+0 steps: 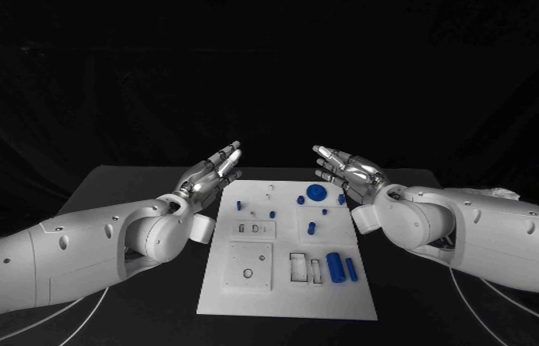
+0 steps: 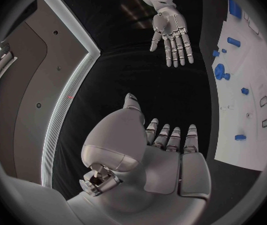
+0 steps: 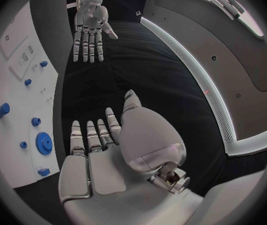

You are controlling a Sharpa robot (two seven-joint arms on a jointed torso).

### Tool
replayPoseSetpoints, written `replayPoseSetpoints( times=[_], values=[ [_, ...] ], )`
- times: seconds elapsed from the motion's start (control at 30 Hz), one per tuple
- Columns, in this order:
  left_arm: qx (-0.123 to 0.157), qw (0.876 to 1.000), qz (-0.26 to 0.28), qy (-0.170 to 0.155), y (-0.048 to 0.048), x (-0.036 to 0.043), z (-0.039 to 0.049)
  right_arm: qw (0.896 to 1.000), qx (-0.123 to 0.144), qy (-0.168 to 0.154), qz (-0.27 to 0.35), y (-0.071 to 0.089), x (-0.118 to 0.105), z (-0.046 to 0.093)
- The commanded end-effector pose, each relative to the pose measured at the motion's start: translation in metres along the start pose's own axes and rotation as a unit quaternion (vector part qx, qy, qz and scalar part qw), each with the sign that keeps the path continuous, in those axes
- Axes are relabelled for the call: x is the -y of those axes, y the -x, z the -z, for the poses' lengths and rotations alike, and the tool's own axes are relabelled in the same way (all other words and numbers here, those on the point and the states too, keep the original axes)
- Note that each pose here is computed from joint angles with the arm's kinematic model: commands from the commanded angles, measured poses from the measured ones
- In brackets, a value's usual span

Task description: Assemble the parts on the task board

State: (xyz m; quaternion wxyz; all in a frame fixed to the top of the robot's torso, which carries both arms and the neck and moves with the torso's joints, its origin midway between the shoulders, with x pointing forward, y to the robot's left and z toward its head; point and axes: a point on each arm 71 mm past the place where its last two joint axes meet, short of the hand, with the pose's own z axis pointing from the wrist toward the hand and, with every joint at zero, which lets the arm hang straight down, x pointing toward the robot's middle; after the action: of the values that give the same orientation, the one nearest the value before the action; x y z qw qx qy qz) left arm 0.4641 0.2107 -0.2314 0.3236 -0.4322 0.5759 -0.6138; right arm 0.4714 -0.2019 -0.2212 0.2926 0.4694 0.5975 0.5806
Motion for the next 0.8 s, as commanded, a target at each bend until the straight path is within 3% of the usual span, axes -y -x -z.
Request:
replayPoseSetpoints(
  times=[0.03,0.2,0.3,0.37,0.47,0.6,0.8],
  values=[
    [-0.037,0.999,-0.023,-0.024,-0.0029,0.0079,0.0028,0.997,-0.017,0.007,0.073,-0.002,-0.007,0.001],
    [-0.026,0.998,-0.039,-0.039,0.005,0.0188,0.0096,0.988,-0.007,0.012,0.156,0.003,-0.024,0.002],
    [-0.015,0.997,-0.049,-0.051,0.0084,0.0269,0.0136,0.975,0.002,0.017,0.222,0.007,-0.038,0.003],
    [-0.008,0.997,-0.057,-0.056,0.0102,0.0311,0.0159,0.96,0.002,0.021,0.28,0.007,-0.048,0.003],
    [-0.002,0.996,-0.065,-0.061,0.012,0.0369,0.018,0.928,-0.005,0.026,0.373,0.003,-0.061,0.002],
    [0.002,0.995,-0.074,-0.067,0.0134,0.0453,0.0207,0.859,-0.013,0.05,0.509,-0.007,-0.082,-0.001],
    [-0.001,0.993,-0.087,-0.074,0.0127,0.0555,0.0236,0.74,-0.027,0.068,0.669,-0.024,-0.104,-0.009]
  ],
)
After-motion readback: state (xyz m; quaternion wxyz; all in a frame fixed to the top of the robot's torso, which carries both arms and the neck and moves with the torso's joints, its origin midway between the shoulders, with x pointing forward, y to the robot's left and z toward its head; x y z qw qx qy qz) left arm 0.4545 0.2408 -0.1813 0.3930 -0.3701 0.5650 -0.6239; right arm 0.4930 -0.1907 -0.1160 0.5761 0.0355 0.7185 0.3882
